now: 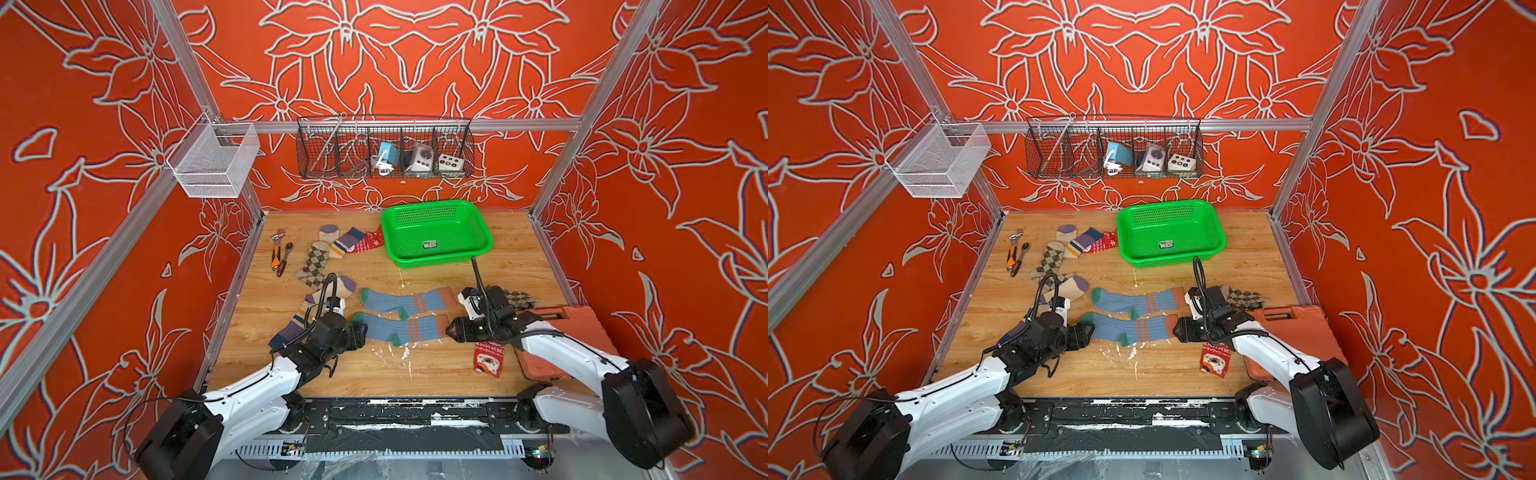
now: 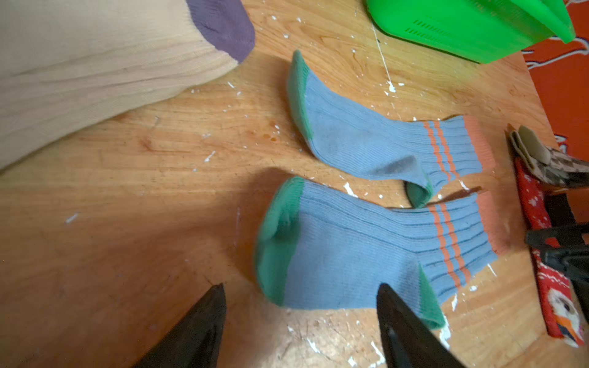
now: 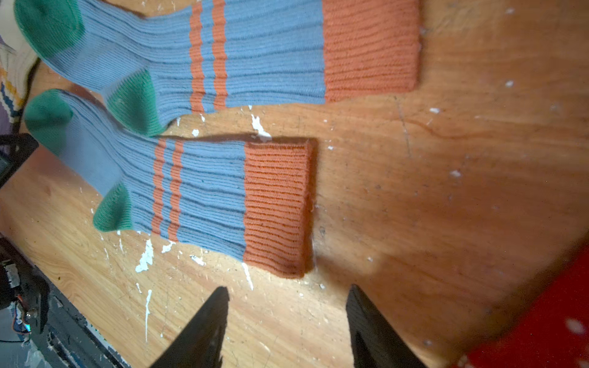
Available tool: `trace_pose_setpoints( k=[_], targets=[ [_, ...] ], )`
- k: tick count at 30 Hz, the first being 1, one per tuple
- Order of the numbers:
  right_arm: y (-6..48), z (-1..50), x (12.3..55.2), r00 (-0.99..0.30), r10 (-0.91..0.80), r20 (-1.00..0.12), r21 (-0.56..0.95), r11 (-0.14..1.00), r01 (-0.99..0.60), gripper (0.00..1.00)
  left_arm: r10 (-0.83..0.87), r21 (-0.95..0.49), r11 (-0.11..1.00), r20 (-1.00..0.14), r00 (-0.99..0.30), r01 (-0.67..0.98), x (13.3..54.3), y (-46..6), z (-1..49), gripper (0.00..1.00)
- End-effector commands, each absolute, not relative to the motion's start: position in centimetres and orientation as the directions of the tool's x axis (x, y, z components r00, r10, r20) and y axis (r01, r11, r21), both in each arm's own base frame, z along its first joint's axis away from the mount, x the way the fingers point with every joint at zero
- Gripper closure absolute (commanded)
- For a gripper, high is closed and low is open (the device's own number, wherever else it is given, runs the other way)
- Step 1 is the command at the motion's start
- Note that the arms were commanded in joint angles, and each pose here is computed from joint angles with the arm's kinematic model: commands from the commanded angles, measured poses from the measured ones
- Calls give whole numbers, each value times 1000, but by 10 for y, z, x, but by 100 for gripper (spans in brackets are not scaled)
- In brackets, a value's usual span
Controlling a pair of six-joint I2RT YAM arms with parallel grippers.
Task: Place the socks together as a pair
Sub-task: Pick up the sock from the center of the board.
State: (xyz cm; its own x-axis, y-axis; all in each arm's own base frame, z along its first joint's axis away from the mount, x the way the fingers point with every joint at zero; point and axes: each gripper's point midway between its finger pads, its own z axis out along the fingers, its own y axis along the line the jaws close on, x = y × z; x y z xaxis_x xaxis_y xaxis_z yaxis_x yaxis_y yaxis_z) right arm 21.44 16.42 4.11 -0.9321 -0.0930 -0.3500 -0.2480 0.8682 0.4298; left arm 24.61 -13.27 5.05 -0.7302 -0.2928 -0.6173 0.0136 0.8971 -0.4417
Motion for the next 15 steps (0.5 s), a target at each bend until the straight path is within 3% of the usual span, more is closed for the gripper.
trace_pose_setpoints(
  k=[1, 4, 10, 13, 15],
  targets=[
    [167, 41, 219, -926, -102, -363, 425, 867, -262, 39, -300, -463, 886, -614, -730, 24, 255, -133, 49, 29],
    [167, 37, 219, -930, -100, -354, 425, 869, -255, 42, -295, -466, 884, -611, -734, 33, 256, -135, 48, 33],
    [179, 30, 220, -935, -94, -342, 453, 855, -252, 53, -266, -468, 882, -597, -756, 59, 256, -142, 45, 54],
    [184, 24, 218, -940, -101, -325, 461, 851, -251, 75, -258, -470, 881, -585, -769, 62, 256, -145, 41, 66],
    [185, 22, 218, -943, -101, -318, 469, 848, -248, 82, -257, -474, 878, -581, -772, 65, 255, -146, 40, 73]
  ],
)
